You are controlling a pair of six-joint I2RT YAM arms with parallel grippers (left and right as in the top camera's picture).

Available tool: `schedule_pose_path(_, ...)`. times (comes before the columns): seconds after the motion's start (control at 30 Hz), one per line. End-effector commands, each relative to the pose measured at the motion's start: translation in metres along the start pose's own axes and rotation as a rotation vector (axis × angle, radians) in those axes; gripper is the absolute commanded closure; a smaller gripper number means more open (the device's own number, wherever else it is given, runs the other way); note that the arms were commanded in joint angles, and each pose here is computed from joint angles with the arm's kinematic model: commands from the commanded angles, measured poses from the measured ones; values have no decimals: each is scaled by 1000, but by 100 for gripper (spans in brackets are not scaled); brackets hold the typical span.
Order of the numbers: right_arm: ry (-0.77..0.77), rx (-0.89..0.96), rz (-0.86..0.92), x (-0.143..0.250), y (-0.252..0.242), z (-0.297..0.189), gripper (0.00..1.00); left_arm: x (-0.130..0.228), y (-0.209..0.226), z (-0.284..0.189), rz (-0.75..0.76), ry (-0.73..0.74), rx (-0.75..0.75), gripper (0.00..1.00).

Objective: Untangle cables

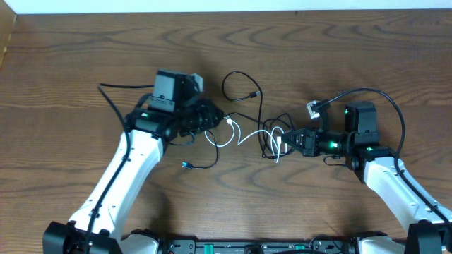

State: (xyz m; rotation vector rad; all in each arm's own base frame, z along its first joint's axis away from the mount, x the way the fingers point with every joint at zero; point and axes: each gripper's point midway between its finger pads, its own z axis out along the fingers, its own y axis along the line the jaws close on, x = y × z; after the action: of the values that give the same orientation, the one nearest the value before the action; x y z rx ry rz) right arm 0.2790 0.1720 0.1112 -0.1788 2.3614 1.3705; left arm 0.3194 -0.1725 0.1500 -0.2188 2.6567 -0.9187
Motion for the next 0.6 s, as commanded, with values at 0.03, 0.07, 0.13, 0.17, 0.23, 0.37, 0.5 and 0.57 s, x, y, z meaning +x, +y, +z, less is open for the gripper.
schedule_pose_path(0.03,9,-103,-56,-1,20,-2,99,19,-23,3,95,43,43,71)
schedule_pose_path(0.07,6,-131,-77,-3,25,-2,99,23,-27,4,108,53,49,71)
schedule_pose_path(0.13,5,-214,-131,-6,41,-5,99,30,-34,8,132,69,57,71)
schedule_pose_path(0.17,6,-257,-162,-7,49,-7,99,33,-37,9,147,76,62,71)
schedule_pose_path(0.23,-5,-308,-221,-11,60,-10,99,40,-42,14,166,94,69,70)
schedule_pose_path(0.37,-33,-236,-167,-18,48,-7,99,48,-46,20,179,120,70,70)
schedule_pose_path(0.5,-54,-252,-190,-25,54,-8,99,54,-51,22,193,137,82,70)
schedule_pose_path(0.57,-73,-262,-201,-31,58,-10,99,59,-60,21,201,160,129,71)
